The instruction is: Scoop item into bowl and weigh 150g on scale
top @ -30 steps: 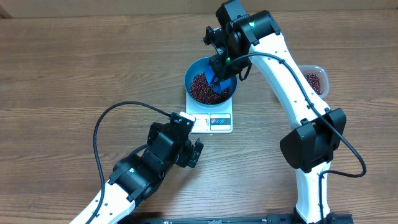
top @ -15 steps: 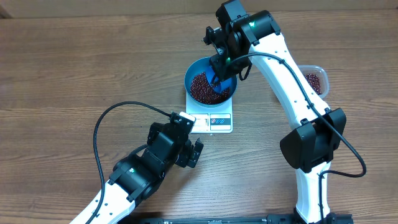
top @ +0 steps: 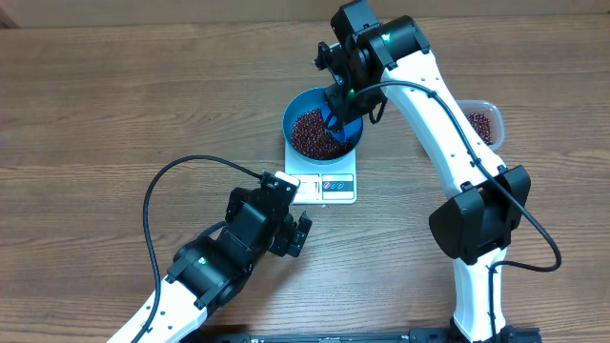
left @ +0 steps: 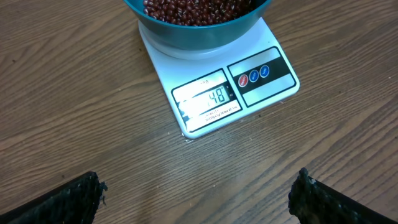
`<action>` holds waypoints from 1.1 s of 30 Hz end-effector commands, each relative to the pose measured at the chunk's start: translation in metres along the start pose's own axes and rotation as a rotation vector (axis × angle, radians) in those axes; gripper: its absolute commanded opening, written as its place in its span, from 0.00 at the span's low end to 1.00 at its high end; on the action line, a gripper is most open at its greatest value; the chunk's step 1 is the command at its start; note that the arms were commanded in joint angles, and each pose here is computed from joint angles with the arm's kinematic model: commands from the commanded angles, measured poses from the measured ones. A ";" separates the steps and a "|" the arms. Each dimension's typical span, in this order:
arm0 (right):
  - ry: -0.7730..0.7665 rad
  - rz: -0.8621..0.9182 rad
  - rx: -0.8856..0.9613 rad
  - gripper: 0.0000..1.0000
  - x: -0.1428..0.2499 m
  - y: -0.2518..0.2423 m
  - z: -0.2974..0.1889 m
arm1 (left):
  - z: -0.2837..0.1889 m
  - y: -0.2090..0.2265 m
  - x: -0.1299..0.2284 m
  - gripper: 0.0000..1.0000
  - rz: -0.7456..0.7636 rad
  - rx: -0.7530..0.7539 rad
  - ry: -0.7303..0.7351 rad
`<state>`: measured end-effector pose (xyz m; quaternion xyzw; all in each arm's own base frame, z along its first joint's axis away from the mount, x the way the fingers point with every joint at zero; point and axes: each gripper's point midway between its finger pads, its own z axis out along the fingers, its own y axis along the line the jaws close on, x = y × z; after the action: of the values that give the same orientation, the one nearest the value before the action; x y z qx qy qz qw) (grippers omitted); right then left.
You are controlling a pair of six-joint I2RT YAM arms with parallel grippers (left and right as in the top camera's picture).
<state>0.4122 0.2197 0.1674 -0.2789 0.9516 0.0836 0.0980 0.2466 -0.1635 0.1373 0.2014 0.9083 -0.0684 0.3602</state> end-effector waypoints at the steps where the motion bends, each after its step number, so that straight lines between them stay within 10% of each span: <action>1: -0.068 -0.021 0.019 0.04 -0.010 0.002 -0.023 | 0.002 0.001 0.003 1.00 -0.010 -0.015 0.007; 33: -0.136 -0.077 0.052 0.04 -0.017 0.012 -0.046 | 0.002 0.001 0.003 1.00 -0.010 -0.015 0.007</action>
<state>0.4114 0.2285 0.1825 -0.3029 0.9415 0.0753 0.1268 0.2466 -0.1635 0.1373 0.2014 0.9083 -0.0684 0.3602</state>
